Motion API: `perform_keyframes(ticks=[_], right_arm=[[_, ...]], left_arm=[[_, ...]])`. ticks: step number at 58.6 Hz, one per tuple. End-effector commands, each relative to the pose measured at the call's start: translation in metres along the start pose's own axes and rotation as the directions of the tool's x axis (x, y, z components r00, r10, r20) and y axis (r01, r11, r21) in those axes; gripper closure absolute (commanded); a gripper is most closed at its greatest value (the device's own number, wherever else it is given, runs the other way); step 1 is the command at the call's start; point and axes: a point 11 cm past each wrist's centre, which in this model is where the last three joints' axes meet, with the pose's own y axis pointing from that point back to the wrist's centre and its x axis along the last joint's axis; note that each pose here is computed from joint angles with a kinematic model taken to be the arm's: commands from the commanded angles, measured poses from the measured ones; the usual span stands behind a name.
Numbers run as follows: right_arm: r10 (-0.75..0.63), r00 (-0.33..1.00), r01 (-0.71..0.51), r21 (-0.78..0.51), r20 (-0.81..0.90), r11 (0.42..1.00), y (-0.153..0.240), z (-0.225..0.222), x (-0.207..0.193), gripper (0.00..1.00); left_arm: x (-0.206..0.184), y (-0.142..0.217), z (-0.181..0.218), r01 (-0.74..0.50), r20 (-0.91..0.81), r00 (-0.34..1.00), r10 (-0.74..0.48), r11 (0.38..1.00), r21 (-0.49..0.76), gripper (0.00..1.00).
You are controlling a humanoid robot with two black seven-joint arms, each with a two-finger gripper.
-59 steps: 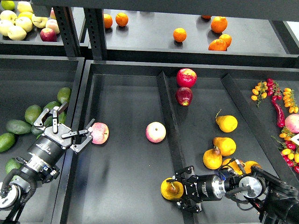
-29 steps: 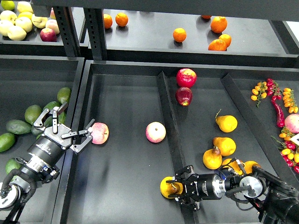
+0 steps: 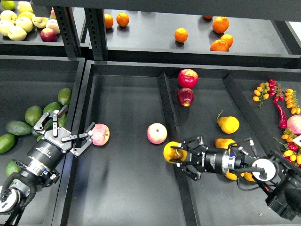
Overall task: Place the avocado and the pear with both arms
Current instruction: 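Carry the pear with the right gripper into the pear bin and open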
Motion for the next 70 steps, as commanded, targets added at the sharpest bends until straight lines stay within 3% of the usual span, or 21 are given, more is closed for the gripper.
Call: perform_keyframes(ticks=[1, 13, 27, 45, 70], right_arm=[[0.020, 1.000, -0.019, 0.069, -0.009, 0.997, 0.020, -0.023, 0.006, 0.84], [0.179, 0.984, -0.177, 0.069, -0.020, 0.982, 0.082, -0.028, 0.049, 0.84], [0.281, 0.960, -0.281, -0.041, -0.002, 0.959, 0.123, 0.019, 0.078, 0.83], [0.320, 0.947, -0.315, -0.166, 0.008, 0.935, 0.143, 0.068, 0.087, 0.82], [0.358, 0.932, -0.339, -0.205, 0.062, 0.918, 0.138, 0.097, 0.100, 0.78]], left_arm=[[0.001, 0.001, -0.001, -0.003, -0.002, 1.000, 0.003, 1.000, 0.003, 0.01], [0.000, 0.000, -0.002, -0.001, -0.002, 1.000, 0.001, 1.000, 0.007, 0.01], [0.000, 0.000, -0.002, -0.001, -0.002, 1.000, 0.001, 1.000, 0.008, 0.01], [0.001, 0.001, -0.003, -0.003, -0.002, 1.000, 0.003, 1.000, 0.010, 0.01], [0.001, 0.001, -0.003, -0.004, -0.003, 1.000, 0.004, 1.000, 0.009, 0.01]])
